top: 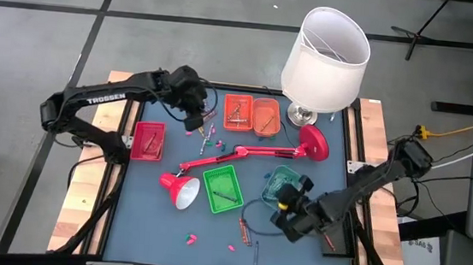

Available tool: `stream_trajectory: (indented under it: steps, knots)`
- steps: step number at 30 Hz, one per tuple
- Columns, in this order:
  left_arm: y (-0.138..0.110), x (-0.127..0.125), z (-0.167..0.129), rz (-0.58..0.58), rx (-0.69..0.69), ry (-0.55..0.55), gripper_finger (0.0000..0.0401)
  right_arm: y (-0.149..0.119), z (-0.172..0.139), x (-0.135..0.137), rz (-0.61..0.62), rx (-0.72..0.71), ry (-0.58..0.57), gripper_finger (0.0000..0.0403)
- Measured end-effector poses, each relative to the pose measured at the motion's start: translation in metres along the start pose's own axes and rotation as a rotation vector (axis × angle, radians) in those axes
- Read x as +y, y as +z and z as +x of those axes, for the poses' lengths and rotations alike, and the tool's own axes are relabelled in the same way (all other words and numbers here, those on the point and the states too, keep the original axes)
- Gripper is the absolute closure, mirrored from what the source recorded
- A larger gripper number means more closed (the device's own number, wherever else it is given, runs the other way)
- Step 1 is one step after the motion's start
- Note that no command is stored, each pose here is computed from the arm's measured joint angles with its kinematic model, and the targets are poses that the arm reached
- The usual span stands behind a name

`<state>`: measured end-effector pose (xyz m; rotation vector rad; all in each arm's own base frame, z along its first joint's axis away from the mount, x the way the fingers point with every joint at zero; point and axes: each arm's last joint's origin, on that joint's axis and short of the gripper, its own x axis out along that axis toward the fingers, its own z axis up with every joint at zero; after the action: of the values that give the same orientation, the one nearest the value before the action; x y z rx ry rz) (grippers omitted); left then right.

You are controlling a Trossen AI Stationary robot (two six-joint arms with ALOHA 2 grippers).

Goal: Sort crayons
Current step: Put the green crayon into the light green bin

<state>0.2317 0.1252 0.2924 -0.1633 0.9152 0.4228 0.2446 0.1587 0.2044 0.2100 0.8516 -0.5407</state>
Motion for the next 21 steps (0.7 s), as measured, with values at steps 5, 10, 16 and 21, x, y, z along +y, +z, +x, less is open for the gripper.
stream_trajectory:
  steps: [5, 10, 16, 21]
  knots:
    - [-0.007, 0.011, 0.006, -0.037, 0.085, 0.02, 0.0297, 0.01, 0.012, -0.01, -0.021, 0.111, -0.012, 0.0384]
    - [-0.009, 0.024, 0.012, -0.062, 0.114, 0.044, 0.0297, 0.015, 0.018, -0.014, -0.025, 0.209, 0.025, 0.0384]
    - [-0.012, 0.039, 0.019, -0.078, 0.141, 0.068, 0.0297, 0.016, 0.02, -0.016, -0.017, 0.214, 0.022, 0.0384]
    - [-0.012, 0.051, 0.032, -0.093, 0.147, 0.072, 0.0297, 0.016, 0.02, -0.016, -0.017, 0.225, 0.03, 0.0369]
